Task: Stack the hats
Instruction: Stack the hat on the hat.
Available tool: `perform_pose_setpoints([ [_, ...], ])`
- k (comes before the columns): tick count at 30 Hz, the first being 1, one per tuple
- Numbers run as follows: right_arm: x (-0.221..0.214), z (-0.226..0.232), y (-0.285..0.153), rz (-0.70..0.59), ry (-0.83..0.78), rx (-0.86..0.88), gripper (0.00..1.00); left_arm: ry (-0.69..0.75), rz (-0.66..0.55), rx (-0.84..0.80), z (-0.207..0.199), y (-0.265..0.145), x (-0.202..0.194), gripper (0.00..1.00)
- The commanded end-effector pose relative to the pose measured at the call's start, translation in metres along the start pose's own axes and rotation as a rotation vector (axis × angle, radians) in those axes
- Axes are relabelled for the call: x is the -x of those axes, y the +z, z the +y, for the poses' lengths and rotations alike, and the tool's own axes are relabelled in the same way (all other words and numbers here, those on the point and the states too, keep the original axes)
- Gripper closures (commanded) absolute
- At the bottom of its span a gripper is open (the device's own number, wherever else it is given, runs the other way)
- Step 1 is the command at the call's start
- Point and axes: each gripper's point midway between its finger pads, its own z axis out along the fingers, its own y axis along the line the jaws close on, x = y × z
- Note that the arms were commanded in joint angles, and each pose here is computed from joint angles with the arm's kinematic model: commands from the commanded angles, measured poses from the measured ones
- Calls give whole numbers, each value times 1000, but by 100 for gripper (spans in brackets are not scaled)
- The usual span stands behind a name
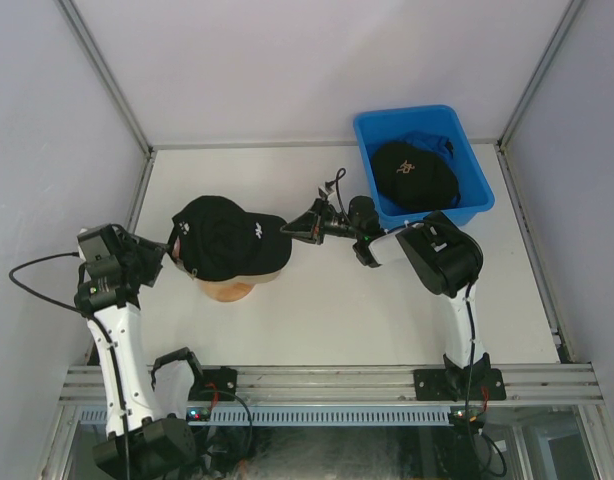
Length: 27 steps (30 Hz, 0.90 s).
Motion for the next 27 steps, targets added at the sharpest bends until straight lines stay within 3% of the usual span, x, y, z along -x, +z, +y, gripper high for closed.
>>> perform_pose_setpoints([
  [1,-4,-9,4,36,-33,-16,96,32,-71,-32,-8,-9,15,46],
  [13,-2,-7,5,39,-40,-15,97,63,-36,-183,-38,-11,11,49],
  [27,-4,-7,11,57,-50,-19,97,107,4,-149,-27,9,2,52],
])
